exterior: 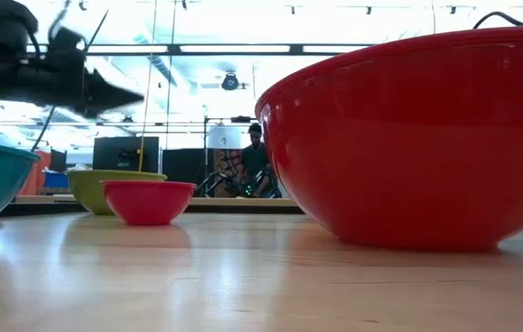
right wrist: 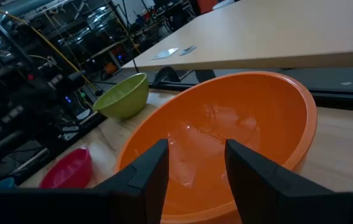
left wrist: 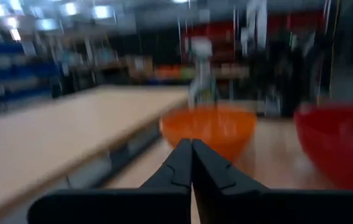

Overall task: Nest bowls inside each other
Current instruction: Stack the orange bowl on top of the red bowl

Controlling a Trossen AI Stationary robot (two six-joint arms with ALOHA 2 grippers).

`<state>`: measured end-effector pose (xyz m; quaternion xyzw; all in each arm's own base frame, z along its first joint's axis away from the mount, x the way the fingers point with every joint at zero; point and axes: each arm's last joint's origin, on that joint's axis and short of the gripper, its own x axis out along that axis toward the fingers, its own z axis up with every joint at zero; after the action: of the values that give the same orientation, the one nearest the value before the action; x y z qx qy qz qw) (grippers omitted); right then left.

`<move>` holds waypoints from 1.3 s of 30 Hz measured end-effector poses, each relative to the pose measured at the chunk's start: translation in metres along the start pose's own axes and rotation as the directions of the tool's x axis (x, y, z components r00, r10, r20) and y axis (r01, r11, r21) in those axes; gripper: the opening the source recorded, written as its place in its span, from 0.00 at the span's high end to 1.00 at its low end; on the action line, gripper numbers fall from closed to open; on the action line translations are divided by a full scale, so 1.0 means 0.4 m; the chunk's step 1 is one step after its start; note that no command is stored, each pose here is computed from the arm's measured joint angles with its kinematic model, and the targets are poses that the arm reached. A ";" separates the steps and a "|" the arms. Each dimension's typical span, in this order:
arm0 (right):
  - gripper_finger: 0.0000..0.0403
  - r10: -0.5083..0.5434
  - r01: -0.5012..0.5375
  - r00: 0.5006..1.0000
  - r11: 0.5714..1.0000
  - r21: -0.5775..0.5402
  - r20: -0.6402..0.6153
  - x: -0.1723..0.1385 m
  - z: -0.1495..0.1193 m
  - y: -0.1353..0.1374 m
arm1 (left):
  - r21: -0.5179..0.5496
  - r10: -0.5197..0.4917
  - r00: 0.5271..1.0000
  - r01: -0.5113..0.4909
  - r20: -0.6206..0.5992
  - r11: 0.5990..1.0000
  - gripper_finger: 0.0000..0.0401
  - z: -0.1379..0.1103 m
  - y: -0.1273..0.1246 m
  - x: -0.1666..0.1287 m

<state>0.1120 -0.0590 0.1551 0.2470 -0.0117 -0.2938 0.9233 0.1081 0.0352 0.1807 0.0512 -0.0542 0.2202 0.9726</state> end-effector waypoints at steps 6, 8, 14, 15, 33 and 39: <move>0.59 -0.001 0.001 1.000 1.000 0.000 0.000 0.000 0.000 0.000 | -0.384 0.021 0.982 0.053 0.188 0.922 0.98 0.046 0.005 -0.005; 0.59 0.000 0.000 1.000 1.000 0.000 0.000 0.000 0.000 0.000 | -0.462 0.020 0.982 0.069 0.187 0.884 0.98 0.046 0.005 -0.005; 0.59 0.008 -0.009 0.998 1.000 0.008 0.060 0.000 0.013 0.005 | -0.765 0.081 0.980 0.089 0.182 0.637 0.98 0.046 0.010 -0.005; 0.59 0.016 -0.016 0.997 1.000 0.011 0.079 -0.001 0.017 0.007 | -0.794 0.100 0.978 0.086 0.182 0.602 0.98 0.046 0.011 -0.005; 0.61 0.273 -0.270 0.962 0.957 0.103 -0.007 0.016 0.125 0.093 | -0.932 0.207 0.952 0.150 0.226 0.329 0.98 0.060 0.020 -0.009; 0.66 0.122 -0.178 0.946 0.970 -0.165 -0.302 0.058 0.204 0.163 | -0.933 0.207 0.952 0.151 0.226 0.325 0.98 0.060 0.020 -0.009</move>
<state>0.1528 -0.0622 0.2540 0.1967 0.1327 -0.1829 0.9541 0.0993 0.0378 0.2047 -0.4907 -0.3221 0.1537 0.7949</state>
